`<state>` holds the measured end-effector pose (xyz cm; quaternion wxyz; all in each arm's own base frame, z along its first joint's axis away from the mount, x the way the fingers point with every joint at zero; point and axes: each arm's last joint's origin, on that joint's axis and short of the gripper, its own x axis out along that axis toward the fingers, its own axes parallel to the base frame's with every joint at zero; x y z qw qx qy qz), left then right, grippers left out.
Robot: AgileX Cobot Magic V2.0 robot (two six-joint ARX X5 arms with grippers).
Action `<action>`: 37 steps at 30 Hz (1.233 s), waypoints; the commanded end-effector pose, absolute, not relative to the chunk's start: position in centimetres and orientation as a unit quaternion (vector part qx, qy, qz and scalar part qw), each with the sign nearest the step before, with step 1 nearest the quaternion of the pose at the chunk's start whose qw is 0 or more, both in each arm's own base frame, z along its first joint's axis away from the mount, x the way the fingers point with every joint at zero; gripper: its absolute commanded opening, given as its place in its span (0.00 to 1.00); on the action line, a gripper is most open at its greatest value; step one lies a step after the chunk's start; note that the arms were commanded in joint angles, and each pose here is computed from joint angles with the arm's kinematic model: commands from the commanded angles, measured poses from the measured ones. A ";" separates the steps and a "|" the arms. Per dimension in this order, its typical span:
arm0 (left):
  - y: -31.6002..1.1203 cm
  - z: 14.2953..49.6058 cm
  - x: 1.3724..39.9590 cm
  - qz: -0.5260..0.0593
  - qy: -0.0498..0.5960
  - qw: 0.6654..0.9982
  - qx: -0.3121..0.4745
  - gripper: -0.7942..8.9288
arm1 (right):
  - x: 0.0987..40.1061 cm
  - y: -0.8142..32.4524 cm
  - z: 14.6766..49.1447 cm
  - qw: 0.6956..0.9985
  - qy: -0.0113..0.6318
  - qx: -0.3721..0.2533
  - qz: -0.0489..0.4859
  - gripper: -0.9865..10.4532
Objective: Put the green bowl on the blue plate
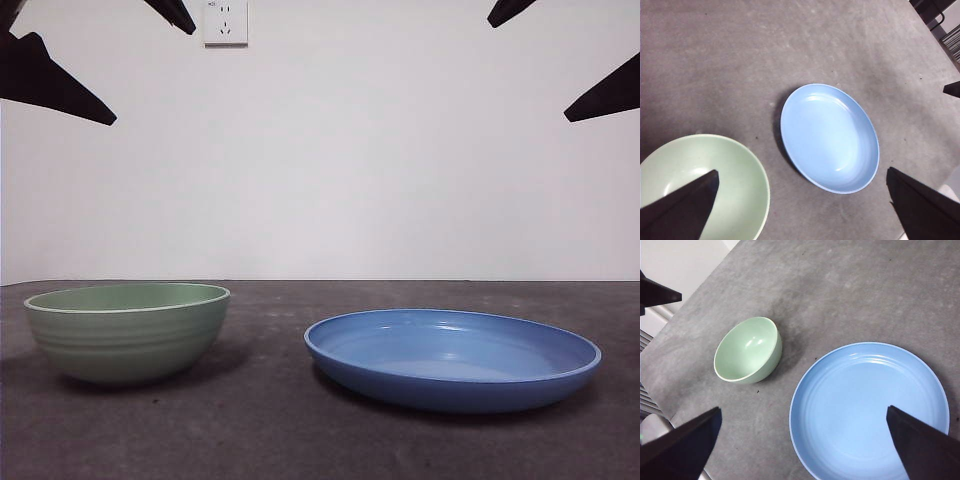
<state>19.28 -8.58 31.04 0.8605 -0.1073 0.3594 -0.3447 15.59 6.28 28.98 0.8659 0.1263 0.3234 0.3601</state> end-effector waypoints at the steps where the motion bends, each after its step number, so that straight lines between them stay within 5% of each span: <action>1: -8.4 31.4 19.5 -0.329 0.361 0.867 -0.097 0.76 | 15.7 6.4 29.5 0.868 0.313 0.121 0.365 0.59; 15: -4.2 26.2 23.4 -0.146 0.502 0.846 -0.102 0.76 | 15.7 6.4 29.5 0.868 0.313 0.122 0.365 0.59; 28: -4.3 19.6 27.4 -0.128 0.599 0.785 -0.095 0.74 | 15.7 6.4 29.5 0.868 0.313 0.122 0.365 0.59; 31: -4.3 19.1 27.7 -0.127 0.605 0.780 -0.095 0.64 | 15.7 6.4 29.5 0.868 0.313 0.122 0.365 0.59; 37: -4.3 19.0 27.8 -0.127 0.603 0.782 -0.096 0.28 | 15.7 6.4 29.5 0.868 0.313 0.122 0.365 0.59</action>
